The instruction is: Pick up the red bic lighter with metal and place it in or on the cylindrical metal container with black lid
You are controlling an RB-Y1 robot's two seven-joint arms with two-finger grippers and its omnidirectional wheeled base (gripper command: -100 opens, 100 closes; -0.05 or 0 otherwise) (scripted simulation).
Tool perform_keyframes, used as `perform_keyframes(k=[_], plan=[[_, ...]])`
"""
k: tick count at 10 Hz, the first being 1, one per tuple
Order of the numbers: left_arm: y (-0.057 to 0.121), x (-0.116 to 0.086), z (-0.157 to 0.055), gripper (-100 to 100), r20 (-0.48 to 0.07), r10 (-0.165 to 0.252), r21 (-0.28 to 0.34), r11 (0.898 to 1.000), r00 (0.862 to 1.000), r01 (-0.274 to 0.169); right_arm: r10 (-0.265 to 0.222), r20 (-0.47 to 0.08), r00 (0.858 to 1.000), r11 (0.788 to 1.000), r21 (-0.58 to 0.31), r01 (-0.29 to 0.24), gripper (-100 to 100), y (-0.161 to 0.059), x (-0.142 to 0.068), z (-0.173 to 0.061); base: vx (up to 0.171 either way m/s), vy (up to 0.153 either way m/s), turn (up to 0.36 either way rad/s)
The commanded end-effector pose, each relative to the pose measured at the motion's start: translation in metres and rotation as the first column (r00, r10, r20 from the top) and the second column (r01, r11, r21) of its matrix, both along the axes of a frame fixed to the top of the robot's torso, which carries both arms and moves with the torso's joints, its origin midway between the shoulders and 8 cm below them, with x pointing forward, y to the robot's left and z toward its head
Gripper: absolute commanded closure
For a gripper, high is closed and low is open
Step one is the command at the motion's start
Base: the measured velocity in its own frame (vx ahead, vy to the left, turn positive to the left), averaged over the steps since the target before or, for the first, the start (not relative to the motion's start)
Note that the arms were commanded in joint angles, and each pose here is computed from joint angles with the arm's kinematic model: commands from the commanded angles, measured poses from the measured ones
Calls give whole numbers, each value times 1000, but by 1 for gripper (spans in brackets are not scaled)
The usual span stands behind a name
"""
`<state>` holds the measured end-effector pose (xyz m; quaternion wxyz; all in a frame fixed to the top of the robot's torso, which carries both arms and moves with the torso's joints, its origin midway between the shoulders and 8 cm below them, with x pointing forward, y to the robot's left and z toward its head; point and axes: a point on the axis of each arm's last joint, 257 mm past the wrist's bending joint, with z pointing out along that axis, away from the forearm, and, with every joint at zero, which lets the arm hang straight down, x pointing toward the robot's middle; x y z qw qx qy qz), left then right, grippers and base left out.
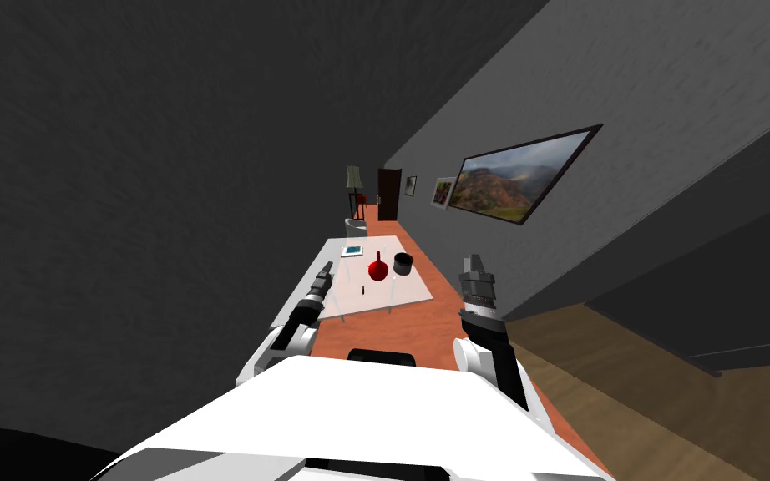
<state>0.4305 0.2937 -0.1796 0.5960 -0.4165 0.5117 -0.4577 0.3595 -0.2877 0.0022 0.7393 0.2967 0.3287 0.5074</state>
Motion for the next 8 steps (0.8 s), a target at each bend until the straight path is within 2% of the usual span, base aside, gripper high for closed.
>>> perform_keyframes(k=[1, 2, 3, 6, 7, 8], plan=[[5, 4, -31, -100, -87, 3, 24, 1000, 996, -1, 0, 0, 1000, 1000, 0, 0, 0, 0, 0, 0, -5, -153, -65], [7, 6, -51, -100, -142, 7, 40, 999, 990, -1, 0, 0, 1000, 1000, 0, 0, 0, 0, 0, 0, -19, -157, -58], [8, 6, -53, -100, -147, 8, 40, 999, 989, -2, 0, 0, 1000, 1000, 0, 0, 0, 0, 0, 0, -29, -108, -20], [16, 7, -111, -100, -304, 22, 95, 995, 953, 8, 0, 0, 1000, 1000, 0, 0, 0, 0, 0, 0, -18, -120, -80], [16, 7, -113, -100, -312, 24, 95, 995, 950, 6, 0, 0, 1000, 1000, 0, 0, 0, 0, 0, 0, -12, -96, -28], [19, 6, -132, -100, -360, 30, 116, 993, 933, 13, 0, 0, 1000, 1000, 0, 0, 0, 0, 0, 0, 1, -80, -57]])
